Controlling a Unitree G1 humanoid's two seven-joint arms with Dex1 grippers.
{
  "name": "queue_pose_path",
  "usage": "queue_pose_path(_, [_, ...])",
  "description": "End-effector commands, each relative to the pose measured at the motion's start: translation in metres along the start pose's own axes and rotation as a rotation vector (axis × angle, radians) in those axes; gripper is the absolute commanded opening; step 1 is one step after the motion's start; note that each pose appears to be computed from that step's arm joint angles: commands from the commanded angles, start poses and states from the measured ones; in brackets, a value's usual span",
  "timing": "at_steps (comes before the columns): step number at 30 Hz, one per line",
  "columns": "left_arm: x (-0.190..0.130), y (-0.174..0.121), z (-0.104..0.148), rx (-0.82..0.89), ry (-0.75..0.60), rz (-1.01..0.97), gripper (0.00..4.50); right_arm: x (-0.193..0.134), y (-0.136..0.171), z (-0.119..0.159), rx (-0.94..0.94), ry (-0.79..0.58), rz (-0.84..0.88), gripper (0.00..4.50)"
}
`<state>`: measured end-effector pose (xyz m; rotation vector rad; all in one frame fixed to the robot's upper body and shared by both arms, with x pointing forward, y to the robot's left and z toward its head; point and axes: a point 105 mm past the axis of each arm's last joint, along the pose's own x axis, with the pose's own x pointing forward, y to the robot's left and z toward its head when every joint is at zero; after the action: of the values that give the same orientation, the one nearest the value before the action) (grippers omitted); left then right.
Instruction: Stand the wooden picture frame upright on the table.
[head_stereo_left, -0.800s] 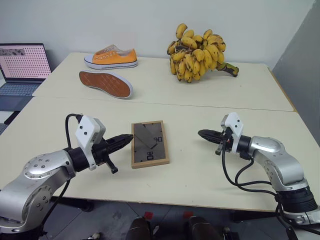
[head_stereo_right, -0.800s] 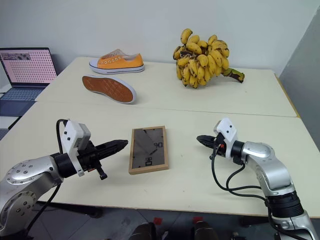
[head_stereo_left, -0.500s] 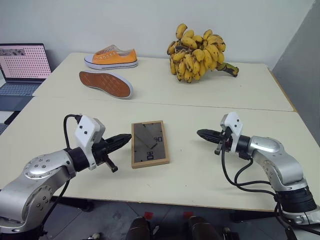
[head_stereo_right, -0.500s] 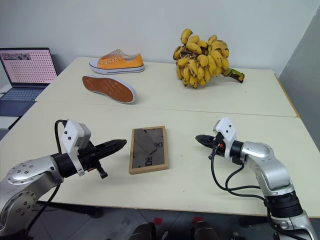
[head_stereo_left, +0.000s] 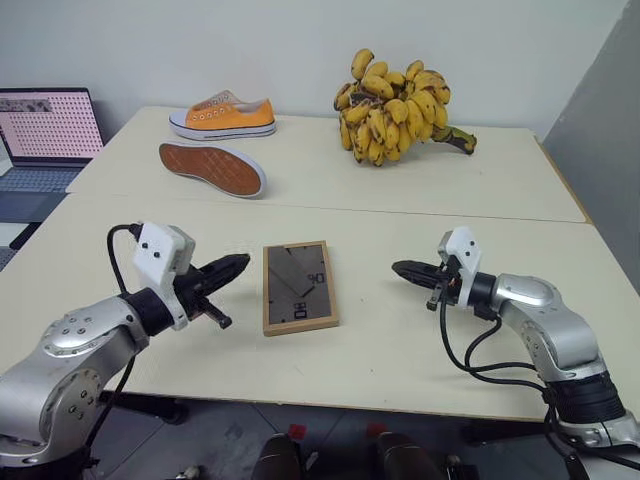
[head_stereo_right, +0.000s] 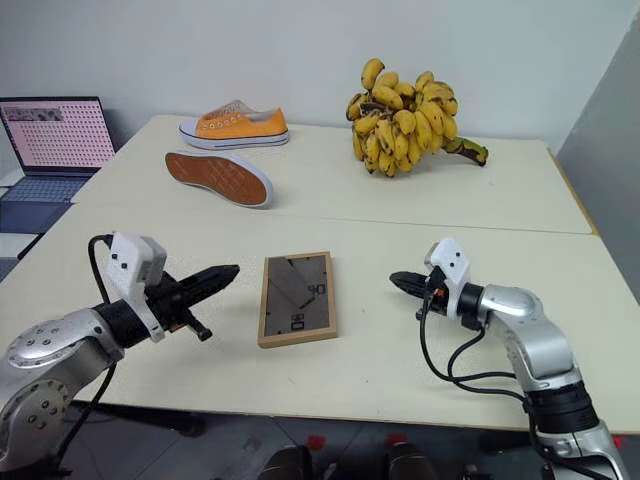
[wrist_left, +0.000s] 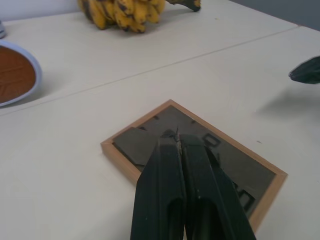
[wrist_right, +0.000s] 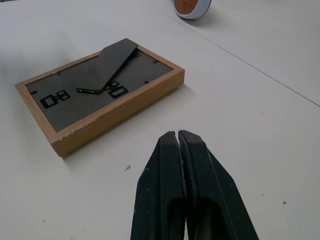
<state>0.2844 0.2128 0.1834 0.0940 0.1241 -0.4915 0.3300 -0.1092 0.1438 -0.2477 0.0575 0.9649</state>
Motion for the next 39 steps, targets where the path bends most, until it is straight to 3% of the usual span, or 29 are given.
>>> queue_pose_path(1, [-0.003,0.034,-0.031,-0.023,0.176,0.21,0.0,0.007,-0.001,0.004,-0.073,-0.012,-0.041,0.07])
queue_pose_path(5, [-0.001,0.039,-0.055,-0.01,0.287,0.238,0.0,0.016,0.003,-0.011,-0.112,0.035,-0.064,0.07])
queue_pose_path(11, [0.021,0.042,-0.066,0.002,0.289,0.266,0.0,0.028,0.007,-0.023,-0.114,0.065,-0.094,0.07])
queue_pose_path(29, [0.134,-0.052,-0.049,0.079,0.171,-0.091,0.0,0.033,0.003,-0.019,-0.068,0.038,-0.184,0.07])
queue_pose_path(33, [0.133,-0.06,-0.048,0.114,0.179,-0.141,0.0,0.026,-0.002,-0.021,-0.073,0.05,-0.206,0.07])
queue_pose_path(39, [0.089,-0.036,-0.049,0.148,0.262,-0.175,0.0,0.008,-0.014,-0.028,-0.097,0.09,-0.243,0.07])
